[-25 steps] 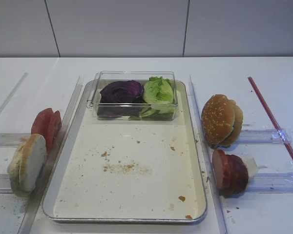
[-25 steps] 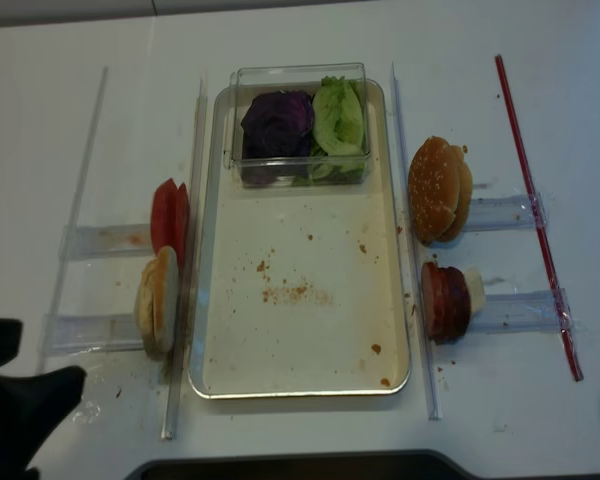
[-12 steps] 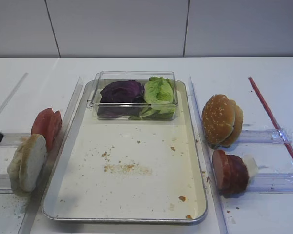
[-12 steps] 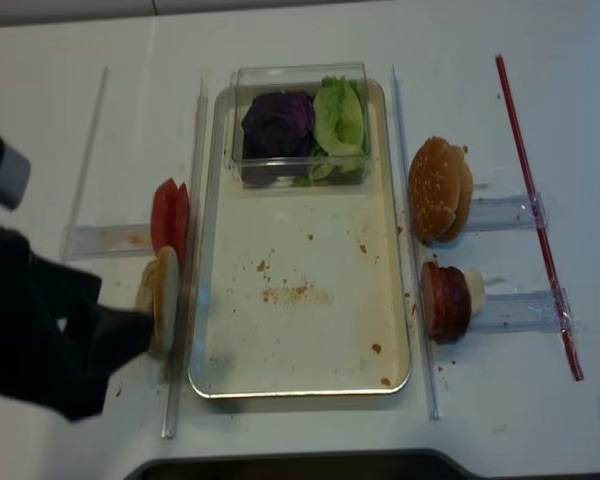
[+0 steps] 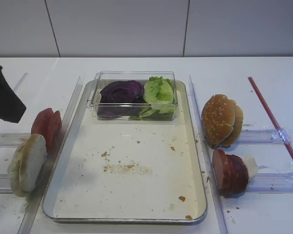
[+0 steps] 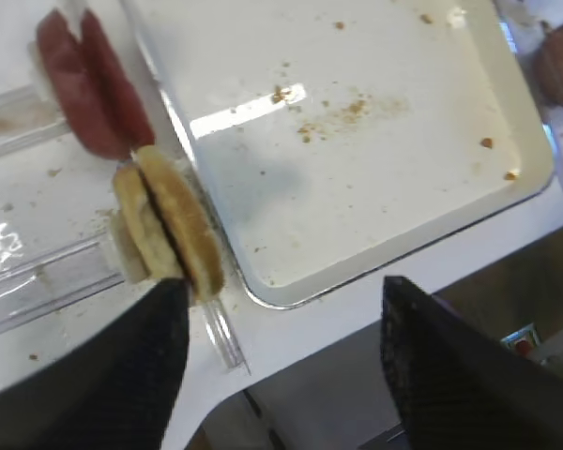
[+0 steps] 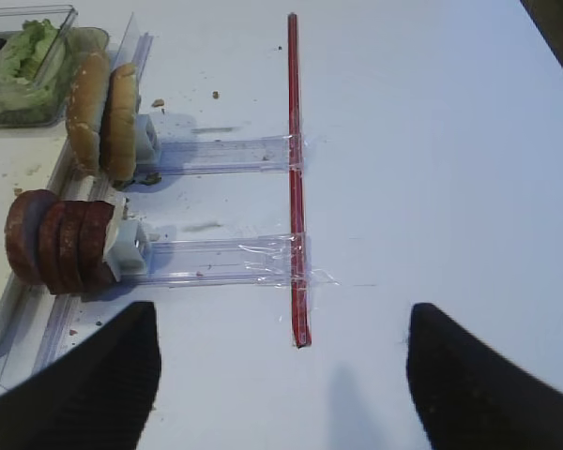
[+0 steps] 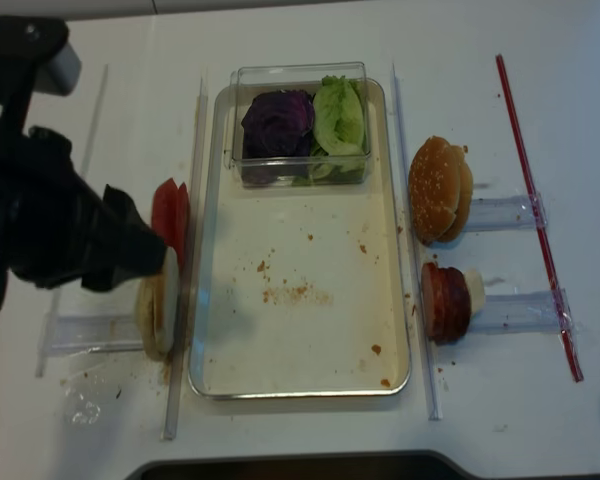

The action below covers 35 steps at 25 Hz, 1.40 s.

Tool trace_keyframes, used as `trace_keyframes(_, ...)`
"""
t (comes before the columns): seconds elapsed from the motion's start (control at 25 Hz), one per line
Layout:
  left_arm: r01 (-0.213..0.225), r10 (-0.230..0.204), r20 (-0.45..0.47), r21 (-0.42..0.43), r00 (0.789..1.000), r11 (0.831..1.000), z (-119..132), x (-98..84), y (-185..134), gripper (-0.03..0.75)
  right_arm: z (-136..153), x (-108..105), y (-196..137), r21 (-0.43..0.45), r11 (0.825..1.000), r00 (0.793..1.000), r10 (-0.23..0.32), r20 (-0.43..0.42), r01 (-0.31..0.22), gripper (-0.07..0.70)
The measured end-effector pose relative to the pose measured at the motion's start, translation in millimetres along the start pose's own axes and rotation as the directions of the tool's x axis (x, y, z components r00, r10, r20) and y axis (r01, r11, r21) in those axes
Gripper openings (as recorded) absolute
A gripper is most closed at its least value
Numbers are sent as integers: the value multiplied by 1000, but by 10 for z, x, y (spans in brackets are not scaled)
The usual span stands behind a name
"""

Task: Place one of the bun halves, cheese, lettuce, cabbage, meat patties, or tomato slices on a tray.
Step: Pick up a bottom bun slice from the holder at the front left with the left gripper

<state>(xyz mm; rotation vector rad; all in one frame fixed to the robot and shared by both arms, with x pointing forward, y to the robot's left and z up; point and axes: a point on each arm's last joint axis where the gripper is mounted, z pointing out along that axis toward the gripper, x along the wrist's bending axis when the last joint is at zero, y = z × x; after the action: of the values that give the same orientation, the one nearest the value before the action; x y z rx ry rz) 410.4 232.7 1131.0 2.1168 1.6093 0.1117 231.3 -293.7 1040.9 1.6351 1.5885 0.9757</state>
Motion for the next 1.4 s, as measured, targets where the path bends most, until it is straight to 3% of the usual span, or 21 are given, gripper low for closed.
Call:
trace_keyframes(0.16, 88, -84, -50, 69, 995, 994, 197, 74, 117, 407, 0, 0, 0, 0, 1000, 1000, 0, 0, 0, 543)
trace_keyframes(0.32, 128, -120, -63, 137, 991, 982, 409, 107, 201, 382, 0, 0, 2, -2, 1000, 1000, 0, 0, 0, 543)
trace_keyframes(0.64, 143, -121, -121, 193, 985, 971, 768, 27, 310, 333, 0, 0, 2, -2, 1000, 1000, 0, 0, 0, 529)
trace_keyframes(0.72, 185, -153, -179, 177, 972, 967, 791, 54, 320, 333, 0, 0, 2, -2, 1000, 1000, 0, 0, 0, 529)
trace_keyframes(0.92, 229, -197, -199, 153, 960, 961, 797, 68, 335, 333, 0, 0, 2, -2, 1000, 1000, 0, 0, 0, 529)
trace_keyframes(1.4, 252, -204, -229, 204, 952, 946, 1009, 107, 376, 315, 0, 0, 2, -2, 1000, 1000, 0, 0, 0, 526)
